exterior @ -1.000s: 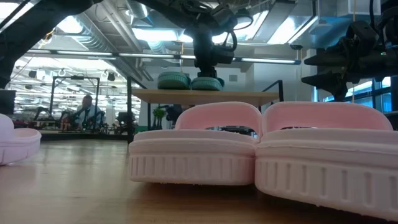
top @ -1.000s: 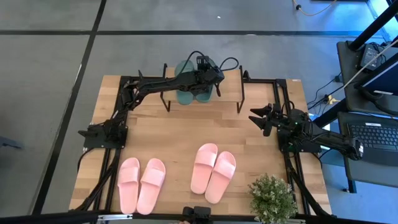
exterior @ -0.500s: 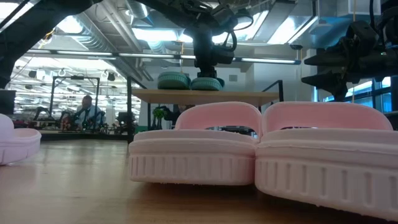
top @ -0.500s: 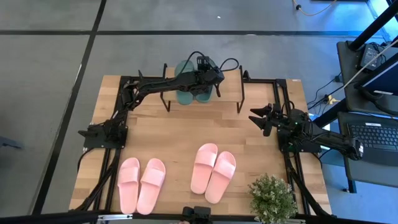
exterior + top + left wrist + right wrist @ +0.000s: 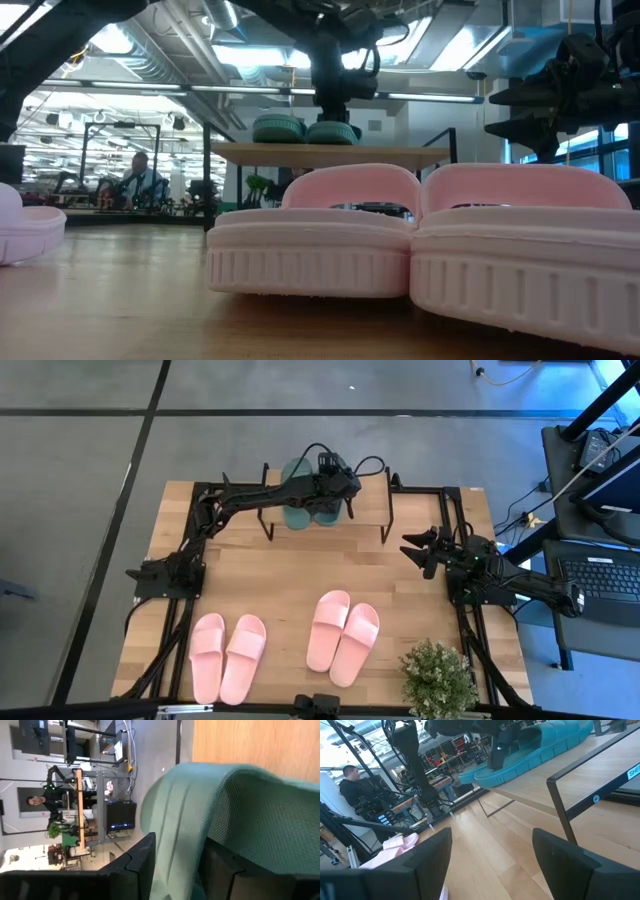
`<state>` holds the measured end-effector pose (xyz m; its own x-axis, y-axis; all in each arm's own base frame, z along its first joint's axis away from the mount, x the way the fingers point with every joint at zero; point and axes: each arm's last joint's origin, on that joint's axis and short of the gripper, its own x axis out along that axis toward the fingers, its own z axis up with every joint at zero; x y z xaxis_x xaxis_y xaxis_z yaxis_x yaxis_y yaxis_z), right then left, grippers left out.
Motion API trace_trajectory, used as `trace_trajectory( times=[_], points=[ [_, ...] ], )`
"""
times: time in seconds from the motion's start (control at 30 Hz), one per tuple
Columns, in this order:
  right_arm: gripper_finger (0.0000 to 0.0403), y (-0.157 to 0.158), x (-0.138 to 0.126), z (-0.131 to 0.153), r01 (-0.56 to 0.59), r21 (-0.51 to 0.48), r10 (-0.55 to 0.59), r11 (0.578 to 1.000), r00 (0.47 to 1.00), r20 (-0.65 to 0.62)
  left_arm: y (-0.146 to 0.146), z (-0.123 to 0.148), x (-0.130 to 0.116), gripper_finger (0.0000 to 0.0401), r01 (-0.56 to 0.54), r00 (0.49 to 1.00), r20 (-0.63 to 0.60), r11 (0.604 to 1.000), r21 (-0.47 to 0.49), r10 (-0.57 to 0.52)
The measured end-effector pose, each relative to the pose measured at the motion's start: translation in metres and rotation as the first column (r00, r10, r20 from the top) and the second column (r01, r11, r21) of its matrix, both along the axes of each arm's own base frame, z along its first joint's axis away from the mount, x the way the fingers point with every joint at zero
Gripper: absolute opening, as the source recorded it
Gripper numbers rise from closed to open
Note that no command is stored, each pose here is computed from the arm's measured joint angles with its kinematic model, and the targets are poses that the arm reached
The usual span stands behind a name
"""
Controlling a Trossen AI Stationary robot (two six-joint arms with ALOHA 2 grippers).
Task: Pick and place slides into the shelf
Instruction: Put the green slide on the shelf
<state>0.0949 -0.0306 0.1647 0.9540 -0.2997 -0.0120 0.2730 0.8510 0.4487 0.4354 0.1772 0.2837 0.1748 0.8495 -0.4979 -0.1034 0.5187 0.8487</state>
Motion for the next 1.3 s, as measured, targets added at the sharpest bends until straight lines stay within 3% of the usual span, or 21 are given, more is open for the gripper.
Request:
trace_trajectory(
  times=[0.27, 0.77, 1.3],
  points=[
    [0.0277, 0.0, 0.0, 0.0, 0.0, 0.0, 0.0, 1.0, 1.0, 0.0, -0.003, 0.021, -0.002, 0.0126, 0.013, 0.999, 0.051, 0.999, -0.038, -0.011],
    [0.0277, 0.0, 0.0, 0.0, 0.0, -0.002, 0.0, 1.0, 1.0, 0.0, -0.004, 0.02, -0.007, 0.0126, -0.041, 0.998, 0.045, 0.997, -0.067, 0.044],
    [0.0277, 0.0, 0.0, 0.0, -0.001, 0.001, 0.001, 1.0, 1.0, 0.0, 0.008, 0.016, -0.02, 0.0126, -0.173, 0.98, 0.077, 0.98, -0.102, 0.181]
  ],
)
